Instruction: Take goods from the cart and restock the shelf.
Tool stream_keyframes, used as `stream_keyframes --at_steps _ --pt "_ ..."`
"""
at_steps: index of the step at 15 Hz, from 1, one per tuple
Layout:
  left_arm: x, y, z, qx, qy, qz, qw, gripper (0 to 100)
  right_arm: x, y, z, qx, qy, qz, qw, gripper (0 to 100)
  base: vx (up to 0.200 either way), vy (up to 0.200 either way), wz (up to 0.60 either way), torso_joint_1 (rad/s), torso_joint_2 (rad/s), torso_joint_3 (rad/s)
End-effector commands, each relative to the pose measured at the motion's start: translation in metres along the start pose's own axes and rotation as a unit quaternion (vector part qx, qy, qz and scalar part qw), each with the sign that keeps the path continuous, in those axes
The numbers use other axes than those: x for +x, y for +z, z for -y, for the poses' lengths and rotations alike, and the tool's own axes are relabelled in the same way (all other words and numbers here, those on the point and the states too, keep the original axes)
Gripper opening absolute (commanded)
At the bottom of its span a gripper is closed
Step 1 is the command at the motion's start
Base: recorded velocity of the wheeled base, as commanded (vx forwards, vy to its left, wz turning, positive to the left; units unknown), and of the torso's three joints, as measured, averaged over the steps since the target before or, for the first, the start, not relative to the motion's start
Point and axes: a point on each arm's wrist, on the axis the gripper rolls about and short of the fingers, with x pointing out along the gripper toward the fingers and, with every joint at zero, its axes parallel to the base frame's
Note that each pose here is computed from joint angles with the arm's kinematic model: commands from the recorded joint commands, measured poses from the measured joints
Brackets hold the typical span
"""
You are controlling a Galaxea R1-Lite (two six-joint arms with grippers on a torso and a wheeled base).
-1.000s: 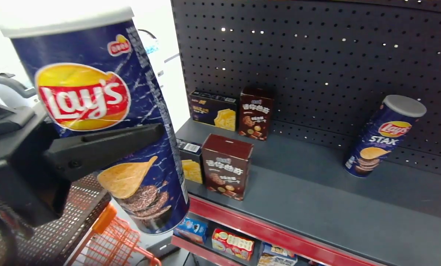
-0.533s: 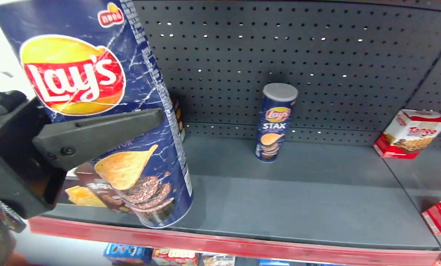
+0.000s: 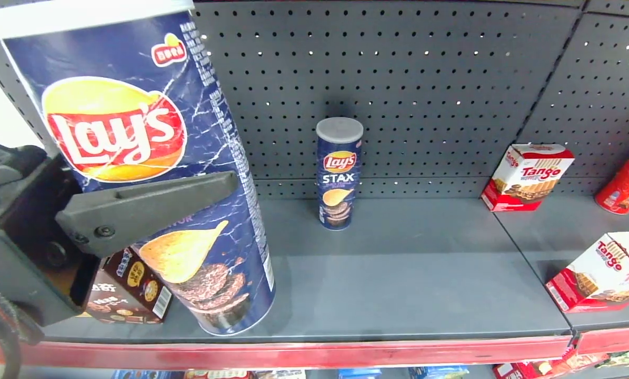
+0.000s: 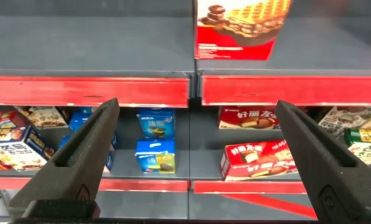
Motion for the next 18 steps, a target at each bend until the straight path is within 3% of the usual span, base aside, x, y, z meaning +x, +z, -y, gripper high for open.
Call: stream_keyframes --at_steps 1,11,12,13,14,18 --pt "0.0 0.0 0.0 0.0 0.001 0.0 1.0 0 0.0 0.0 0.0 0.0 0.0 0.0 1.0 100 0.0 0.0 0.0 0.0 0.0 0.0" --pt "0.001 0.003 -0.002 0.009 0.012 0.002 0.9999 0 0.001 0.0 0.0 0.0 0.001 -0.006 1.0 100 0.0 0.0 0.0 0.0 0.0 0.0" --pt "0.002 0.001 -0.003 0.009 0.017 0.0 0.9998 0 0.001 0.008 0.0 0.003 0.003 -0.006 1.0 100 0.0 0.0 0.0 0.0 0.0 0.0" --pt "0.007 -0.001 -0.007 0.005 0.023 -0.005 0.9997 0 0.008 0.069 0.0 0.045 0.028 -0.003 0.999 100 0.0 0.0 0.0 0.0 0.0 0.0" --pt "0.01 -0.005 -0.009 0.001 0.024 -0.012 0.9996 0 0.025 0.085 0.0 0.079 0.037 -0.041 0.995 100 0.0 0.0 0.0 0.0 0.0 0.0" --pt "0.021 -0.003 -0.017 0.001 0.027 -0.014 0.9996 0 0.061 0.121 -0.006 -0.013 0.134 -0.045 0.99 100 0.0 0.0 0.0 0.0 0.0 0.0"
